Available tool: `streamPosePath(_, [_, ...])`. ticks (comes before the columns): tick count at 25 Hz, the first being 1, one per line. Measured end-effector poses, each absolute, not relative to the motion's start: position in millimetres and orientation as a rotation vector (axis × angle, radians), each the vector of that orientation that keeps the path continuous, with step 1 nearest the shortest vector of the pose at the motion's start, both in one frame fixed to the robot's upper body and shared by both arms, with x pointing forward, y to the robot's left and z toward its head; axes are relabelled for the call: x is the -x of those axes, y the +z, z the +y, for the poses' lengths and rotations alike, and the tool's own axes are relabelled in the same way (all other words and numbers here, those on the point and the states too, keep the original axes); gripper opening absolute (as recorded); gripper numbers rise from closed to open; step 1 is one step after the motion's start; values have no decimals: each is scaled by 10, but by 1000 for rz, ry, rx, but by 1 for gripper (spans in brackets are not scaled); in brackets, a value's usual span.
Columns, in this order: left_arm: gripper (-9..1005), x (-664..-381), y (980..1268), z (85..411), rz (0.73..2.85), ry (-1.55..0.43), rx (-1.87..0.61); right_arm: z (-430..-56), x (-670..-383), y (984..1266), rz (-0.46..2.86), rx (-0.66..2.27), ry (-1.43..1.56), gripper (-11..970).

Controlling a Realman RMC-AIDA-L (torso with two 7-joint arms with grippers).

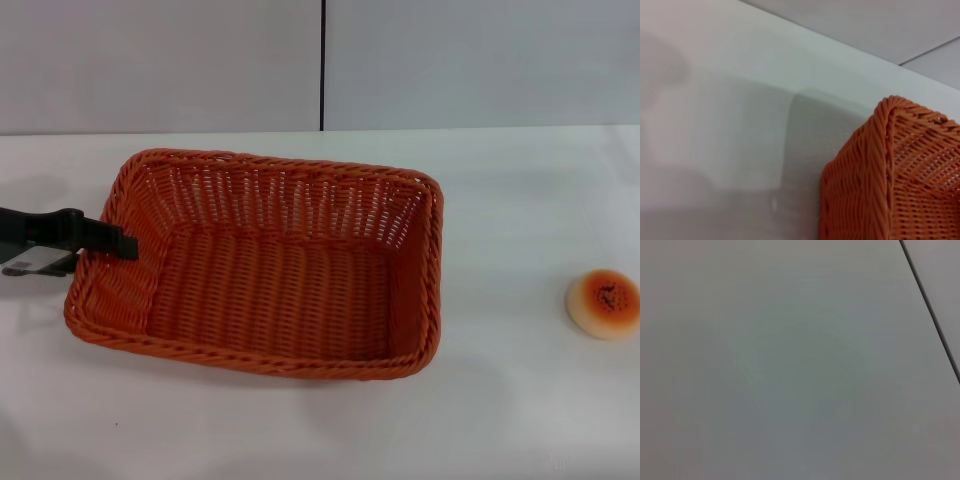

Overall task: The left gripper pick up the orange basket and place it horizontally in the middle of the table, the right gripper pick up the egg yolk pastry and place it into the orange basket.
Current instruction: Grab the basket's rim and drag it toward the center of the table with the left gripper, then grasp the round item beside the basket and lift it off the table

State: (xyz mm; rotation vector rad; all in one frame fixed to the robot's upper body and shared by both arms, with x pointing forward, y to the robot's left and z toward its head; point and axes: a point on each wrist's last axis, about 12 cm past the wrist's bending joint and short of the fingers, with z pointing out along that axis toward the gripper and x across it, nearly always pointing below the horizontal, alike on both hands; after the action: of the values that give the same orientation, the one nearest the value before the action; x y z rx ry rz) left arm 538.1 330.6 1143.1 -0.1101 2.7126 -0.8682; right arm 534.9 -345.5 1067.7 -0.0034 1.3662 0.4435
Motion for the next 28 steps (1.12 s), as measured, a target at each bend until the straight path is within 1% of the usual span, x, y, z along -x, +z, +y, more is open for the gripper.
streamPosePath(7, [543,-5367,11384,3396,2716,-851,104,-3436,-5344,10672,1365,4,451,569])
streamPosePath(13, [573,-5332,11384,3593,2624,-955,169,-3431,-5343,10671,1364,5,454,566])
streamPosePath(19, [574,-5321,11420,3790,2431,-1136,221,-3410,-5338,10675,1369,31,471,563])
streamPosePath(21, [575,-5321,11420,3790,2431,-1136,221,-3406,-5314,10682,1373,65,487,562])
streamPosePath(22, [575,-5255,11448,3939,2262,-1208,237,-3406,-5303,10684,1382,87,498,561])
streamPosePath(23, [575,-5242,11450,3963,2230,-1213,231,-3409,-5323,10722,1452,197,547,561])
streamPosePath(24, [575,-5203,11453,4026,2138,-1225,220,-3409,-5323,10722,1452,197,547,560])
streamPosePath(25, [575,-5203,11453,4026,2138,-1225,220,-3416,-5352,10753,1498,256,567,560])
streamPosePath(26, [575,-5135,11417,4087,2007,-1231,188,-3430,-5388,10787,1566,305,592,559])
streamPosePath(28, [576,-5102,11381,4102,1938,-1226,166,-3470,-5455,10861,1706,362,630,558])
